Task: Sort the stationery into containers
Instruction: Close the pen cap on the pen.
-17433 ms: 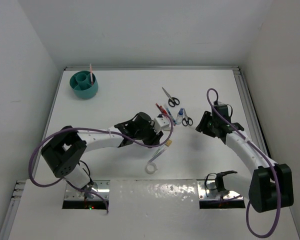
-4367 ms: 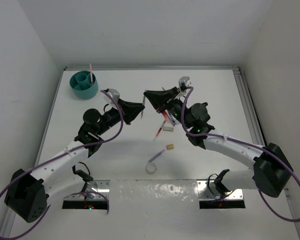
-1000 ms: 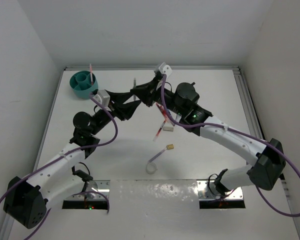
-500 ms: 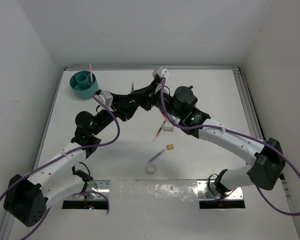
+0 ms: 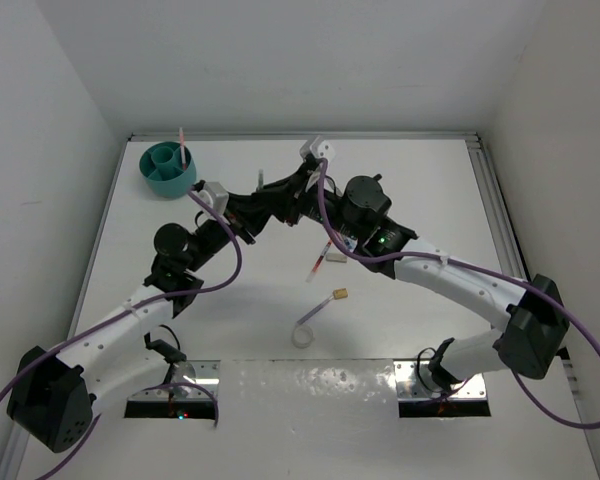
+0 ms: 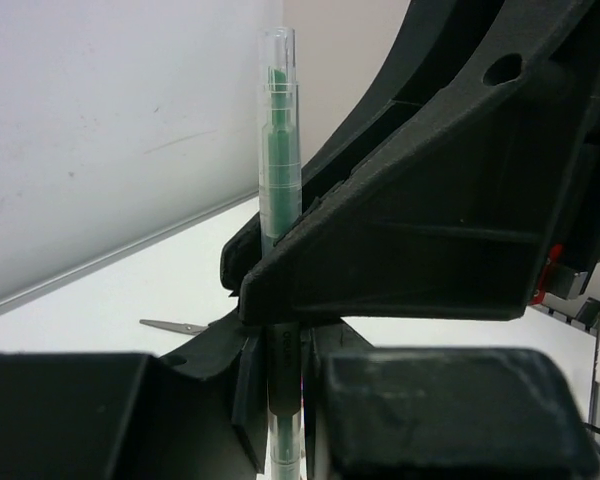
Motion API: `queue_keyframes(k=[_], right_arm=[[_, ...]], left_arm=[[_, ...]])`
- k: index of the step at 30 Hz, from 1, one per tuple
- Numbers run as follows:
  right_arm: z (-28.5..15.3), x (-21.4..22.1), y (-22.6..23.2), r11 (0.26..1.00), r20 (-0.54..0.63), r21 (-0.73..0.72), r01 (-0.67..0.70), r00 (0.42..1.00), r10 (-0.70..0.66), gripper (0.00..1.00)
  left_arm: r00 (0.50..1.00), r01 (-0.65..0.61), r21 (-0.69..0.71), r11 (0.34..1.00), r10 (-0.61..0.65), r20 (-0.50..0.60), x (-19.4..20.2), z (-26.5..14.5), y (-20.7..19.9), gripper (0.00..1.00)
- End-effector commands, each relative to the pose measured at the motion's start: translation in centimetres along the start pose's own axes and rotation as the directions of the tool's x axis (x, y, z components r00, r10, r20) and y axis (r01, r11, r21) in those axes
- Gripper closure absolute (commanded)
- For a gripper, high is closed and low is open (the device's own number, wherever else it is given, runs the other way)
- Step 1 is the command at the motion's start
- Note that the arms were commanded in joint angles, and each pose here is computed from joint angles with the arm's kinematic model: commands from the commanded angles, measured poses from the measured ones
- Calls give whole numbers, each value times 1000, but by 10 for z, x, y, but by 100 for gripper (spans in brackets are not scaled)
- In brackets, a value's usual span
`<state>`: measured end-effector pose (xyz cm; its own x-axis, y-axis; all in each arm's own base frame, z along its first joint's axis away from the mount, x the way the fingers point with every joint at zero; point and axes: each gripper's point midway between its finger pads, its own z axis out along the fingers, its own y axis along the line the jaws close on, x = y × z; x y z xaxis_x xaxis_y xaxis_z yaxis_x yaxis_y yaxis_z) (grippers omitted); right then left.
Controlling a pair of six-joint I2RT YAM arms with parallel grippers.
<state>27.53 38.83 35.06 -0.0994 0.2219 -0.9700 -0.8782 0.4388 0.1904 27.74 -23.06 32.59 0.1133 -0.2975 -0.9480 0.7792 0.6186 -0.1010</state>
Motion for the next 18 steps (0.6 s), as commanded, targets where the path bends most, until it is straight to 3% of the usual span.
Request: queue_keyframes(k=[1,3,6,14,18], right_arm=[[-1,-8,6,1000,25,-23,19,1000,-18,72],[-6,-11,6,999,21,-17,44,999,-44,56],[-12,-28,2,995,48,25,95,994,-96,45],[-6,-77,5,986,113,45,160,980,-164,44],[1,-84,3,988,145,55,145,978,-152,50]], left_arm=[[998,7,-13,1000,-6,59,-16,-2,-1,100],[998,12,-10,1000,-11,63,-17,-2,-2,100],[998,15,-5,1000,-15,58,-16,-2,-3,100],[999,47,0,999,-47,23,-5,-4,-5,100],[998,55,7,998,-55,14,-3,-3,-7,100]])
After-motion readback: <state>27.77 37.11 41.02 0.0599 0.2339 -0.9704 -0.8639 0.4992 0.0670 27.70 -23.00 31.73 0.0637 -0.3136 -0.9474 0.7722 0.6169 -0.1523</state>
